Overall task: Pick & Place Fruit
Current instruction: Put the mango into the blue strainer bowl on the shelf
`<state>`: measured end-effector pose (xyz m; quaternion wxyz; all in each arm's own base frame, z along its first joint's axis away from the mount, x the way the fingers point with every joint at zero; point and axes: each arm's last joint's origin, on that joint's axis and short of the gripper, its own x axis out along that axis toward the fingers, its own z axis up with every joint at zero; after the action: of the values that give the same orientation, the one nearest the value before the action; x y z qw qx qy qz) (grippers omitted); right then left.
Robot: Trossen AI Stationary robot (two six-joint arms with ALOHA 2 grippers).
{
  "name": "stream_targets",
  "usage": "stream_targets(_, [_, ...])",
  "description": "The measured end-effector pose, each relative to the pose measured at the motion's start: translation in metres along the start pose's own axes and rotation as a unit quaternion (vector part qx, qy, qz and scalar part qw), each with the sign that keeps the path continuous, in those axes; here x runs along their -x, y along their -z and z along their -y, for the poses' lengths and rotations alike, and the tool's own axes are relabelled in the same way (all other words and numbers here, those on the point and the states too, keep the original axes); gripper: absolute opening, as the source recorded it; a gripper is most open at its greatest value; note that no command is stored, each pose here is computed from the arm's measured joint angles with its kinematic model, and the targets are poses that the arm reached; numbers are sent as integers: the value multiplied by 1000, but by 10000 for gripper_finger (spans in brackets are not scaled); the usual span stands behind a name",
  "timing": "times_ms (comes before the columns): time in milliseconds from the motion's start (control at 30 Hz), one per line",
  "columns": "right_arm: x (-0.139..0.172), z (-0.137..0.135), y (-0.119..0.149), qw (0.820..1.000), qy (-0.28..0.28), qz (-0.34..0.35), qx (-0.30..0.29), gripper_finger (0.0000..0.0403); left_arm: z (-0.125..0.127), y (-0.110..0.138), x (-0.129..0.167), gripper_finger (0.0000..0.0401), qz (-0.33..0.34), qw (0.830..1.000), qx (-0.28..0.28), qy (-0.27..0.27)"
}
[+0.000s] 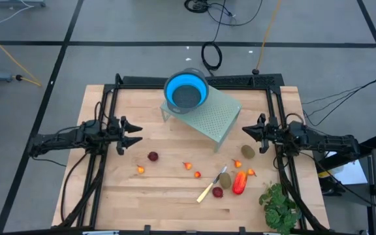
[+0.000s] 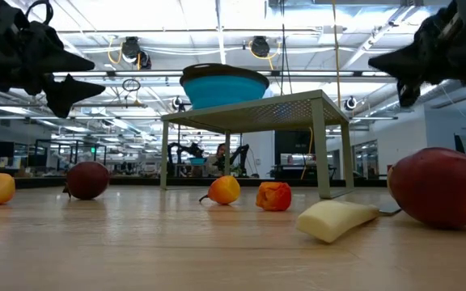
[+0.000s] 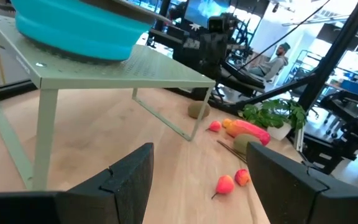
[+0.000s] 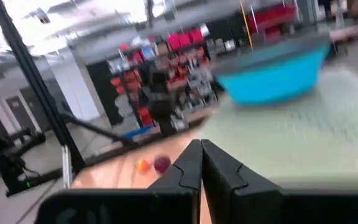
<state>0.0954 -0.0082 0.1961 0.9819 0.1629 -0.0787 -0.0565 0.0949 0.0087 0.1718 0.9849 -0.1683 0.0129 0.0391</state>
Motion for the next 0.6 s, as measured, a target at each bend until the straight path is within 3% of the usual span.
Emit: stream_targets(600, [-29, -24, -47, 992, -84, -78, 54, 0, 0, 0, 0, 257, -1, 1000, 5, -1])
